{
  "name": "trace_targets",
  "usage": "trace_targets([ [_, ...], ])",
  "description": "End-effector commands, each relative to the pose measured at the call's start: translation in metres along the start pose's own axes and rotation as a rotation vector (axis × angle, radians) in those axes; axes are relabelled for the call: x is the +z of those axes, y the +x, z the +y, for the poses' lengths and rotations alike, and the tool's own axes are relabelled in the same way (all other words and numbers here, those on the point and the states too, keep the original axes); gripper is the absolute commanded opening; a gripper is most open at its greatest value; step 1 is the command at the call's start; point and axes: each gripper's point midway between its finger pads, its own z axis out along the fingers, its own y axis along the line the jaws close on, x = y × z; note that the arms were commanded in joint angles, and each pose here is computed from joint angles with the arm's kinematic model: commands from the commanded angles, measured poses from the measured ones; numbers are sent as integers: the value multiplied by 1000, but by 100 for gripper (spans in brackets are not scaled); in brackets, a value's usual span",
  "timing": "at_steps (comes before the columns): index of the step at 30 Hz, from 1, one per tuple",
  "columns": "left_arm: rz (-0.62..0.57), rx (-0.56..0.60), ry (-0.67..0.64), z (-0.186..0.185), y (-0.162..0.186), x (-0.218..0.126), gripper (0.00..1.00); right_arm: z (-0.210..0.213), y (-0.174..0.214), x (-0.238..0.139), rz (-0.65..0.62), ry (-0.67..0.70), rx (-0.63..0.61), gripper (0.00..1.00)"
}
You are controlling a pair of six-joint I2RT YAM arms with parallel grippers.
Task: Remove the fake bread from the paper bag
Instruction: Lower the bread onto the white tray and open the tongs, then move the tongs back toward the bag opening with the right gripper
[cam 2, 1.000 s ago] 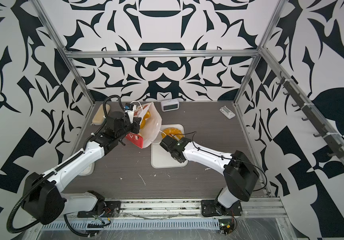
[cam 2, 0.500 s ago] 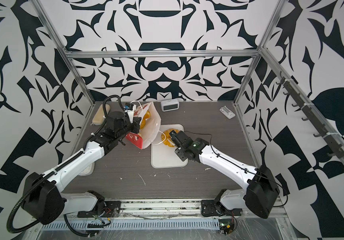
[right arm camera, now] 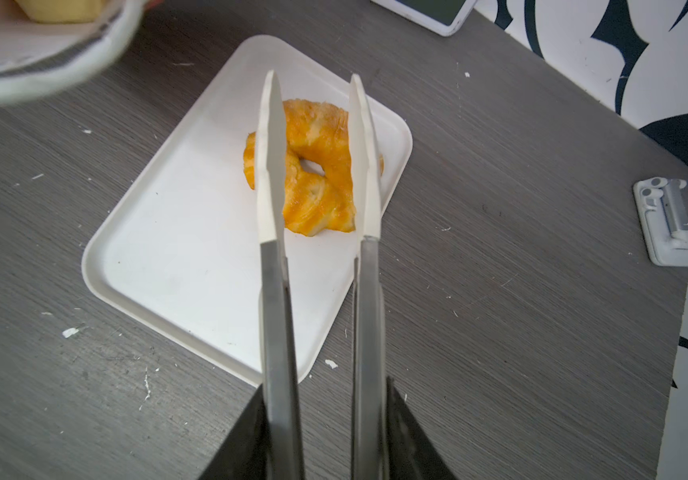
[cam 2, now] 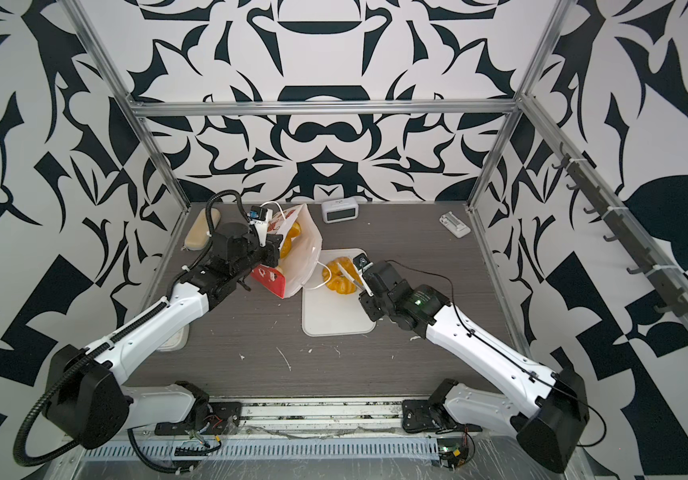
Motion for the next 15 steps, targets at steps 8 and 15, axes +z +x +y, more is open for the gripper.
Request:
trace_targets([
  [8,-12,-2,-3,2,-7,0,0,28,38,26,178,-130,31,35],
  [15,-8,-5,-3,2,-5,0,0,34,54,44,241,-140,84,35],
])
